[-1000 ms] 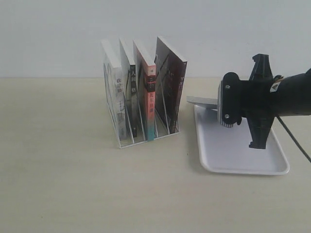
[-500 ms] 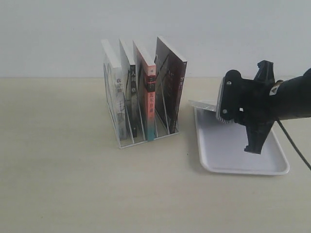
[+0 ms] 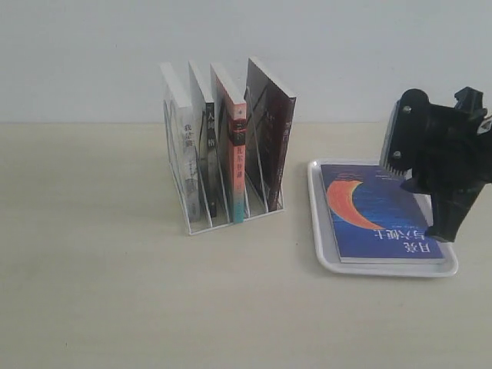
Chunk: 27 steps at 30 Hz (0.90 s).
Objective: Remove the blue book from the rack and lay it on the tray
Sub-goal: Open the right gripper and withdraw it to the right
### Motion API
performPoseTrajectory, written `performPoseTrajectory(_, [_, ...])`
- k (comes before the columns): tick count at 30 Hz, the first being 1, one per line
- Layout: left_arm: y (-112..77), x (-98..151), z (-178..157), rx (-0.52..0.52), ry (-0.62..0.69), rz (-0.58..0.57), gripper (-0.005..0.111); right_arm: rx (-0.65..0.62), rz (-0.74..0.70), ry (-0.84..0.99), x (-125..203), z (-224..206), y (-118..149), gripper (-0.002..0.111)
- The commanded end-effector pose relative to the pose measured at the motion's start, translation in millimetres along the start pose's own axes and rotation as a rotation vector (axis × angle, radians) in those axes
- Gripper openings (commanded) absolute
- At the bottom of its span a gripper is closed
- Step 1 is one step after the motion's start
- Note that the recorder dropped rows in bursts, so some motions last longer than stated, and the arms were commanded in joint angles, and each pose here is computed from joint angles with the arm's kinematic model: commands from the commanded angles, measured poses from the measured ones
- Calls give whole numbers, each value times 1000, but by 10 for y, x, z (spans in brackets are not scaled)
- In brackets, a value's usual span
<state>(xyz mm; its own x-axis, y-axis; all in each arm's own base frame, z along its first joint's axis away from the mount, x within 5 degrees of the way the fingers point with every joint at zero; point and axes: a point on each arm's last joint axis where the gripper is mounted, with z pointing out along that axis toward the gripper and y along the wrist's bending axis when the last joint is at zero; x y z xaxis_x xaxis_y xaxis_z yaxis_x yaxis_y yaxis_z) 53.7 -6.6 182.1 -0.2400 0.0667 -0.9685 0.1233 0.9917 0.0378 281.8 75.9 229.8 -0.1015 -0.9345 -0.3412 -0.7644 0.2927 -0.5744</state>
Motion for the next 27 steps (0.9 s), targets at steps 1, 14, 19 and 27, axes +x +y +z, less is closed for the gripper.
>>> performPoseTrajectory(1, [2,-26,-6,-1,-22,-6,5,24,51,-23,-22,-168,-38,32])
performPoseTrajectory(14, [2,-26,-6,-1,-22,-6,5,93,397,-105,-85,-545,-97,8])
performPoseTrajectory(19, [2,-26,-6,-1,-22,-6,5,86,580,-130,-93,-745,-75,0])
performPoseTrajectory(27, [2,-26,-6,-1,-22,-6,5,209,922,-342,146,-1273,403,0])
